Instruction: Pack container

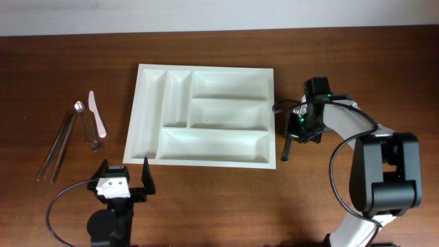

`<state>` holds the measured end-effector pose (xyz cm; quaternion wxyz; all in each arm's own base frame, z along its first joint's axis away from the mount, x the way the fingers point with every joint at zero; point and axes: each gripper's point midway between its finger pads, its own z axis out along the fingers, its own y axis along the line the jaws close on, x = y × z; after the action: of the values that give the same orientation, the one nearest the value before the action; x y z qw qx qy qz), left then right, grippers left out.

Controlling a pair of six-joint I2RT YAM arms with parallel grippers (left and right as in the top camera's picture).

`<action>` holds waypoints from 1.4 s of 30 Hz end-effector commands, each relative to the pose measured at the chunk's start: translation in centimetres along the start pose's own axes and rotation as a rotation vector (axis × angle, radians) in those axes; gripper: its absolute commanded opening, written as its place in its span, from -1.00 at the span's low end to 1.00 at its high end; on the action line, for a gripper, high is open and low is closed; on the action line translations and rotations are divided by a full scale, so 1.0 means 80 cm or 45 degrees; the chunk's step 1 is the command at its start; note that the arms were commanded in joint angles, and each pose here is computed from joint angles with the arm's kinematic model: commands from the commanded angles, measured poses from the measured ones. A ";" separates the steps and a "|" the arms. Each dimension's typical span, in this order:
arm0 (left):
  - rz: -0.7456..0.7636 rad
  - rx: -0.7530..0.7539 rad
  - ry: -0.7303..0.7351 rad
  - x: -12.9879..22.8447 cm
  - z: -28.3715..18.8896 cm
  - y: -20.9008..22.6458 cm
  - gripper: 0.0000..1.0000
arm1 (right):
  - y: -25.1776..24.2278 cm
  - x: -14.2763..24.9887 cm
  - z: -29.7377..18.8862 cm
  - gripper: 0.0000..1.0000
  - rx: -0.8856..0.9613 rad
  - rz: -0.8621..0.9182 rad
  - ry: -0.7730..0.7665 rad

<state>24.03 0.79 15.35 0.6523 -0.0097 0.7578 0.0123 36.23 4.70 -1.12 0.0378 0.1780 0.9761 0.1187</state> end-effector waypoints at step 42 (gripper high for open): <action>0.010 0.002 -0.003 0.001 0.000 0.000 0.98 | -0.084 -0.030 0.027 -0.50 0.504 -0.094 0.100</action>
<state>24.03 0.79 15.35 0.6523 -0.0097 0.7578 0.0123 39.21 -1.28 -0.43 0.0326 0.1400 0.9879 -0.0586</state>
